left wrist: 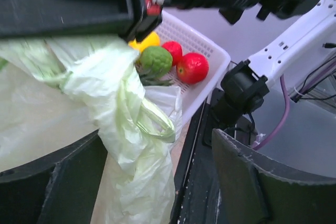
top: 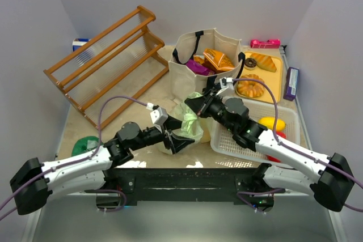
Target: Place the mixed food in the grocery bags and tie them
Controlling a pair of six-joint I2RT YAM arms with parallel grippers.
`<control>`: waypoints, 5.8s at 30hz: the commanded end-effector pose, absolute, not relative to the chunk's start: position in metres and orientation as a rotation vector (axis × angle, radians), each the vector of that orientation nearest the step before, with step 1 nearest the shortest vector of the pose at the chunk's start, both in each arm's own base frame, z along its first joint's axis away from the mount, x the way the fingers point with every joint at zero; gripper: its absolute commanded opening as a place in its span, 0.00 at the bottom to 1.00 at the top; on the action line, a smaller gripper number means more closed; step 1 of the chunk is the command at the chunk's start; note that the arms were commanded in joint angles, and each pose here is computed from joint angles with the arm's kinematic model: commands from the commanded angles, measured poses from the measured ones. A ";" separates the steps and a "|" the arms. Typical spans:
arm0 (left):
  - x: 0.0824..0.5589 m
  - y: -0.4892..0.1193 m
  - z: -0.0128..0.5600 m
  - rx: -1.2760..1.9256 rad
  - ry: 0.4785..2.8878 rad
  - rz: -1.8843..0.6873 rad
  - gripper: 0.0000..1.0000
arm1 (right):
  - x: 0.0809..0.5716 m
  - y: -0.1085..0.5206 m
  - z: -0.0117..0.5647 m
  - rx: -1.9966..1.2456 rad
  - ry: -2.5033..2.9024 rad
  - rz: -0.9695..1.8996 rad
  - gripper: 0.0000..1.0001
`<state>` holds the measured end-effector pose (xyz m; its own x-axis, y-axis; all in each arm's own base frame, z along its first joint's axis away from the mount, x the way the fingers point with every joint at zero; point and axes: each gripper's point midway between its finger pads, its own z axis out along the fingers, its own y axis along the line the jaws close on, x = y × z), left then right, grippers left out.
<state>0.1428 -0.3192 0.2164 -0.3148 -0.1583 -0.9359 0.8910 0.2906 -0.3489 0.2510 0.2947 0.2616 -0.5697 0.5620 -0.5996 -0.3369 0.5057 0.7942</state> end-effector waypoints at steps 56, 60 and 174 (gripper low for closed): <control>0.219 -0.295 0.275 0.495 1.493 -1.376 0.30 | 0.235 0.317 0.291 0.012 1.725 1.478 0.00; 0.217 -0.293 0.279 0.489 1.480 -1.375 0.17 | 0.235 0.317 0.289 0.011 1.732 1.476 0.00; 0.389 -0.079 0.284 -0.223 1.625 -0.484 0.00 | 0.086 0.166 0.122 -0.327 2.616 0.499 0.00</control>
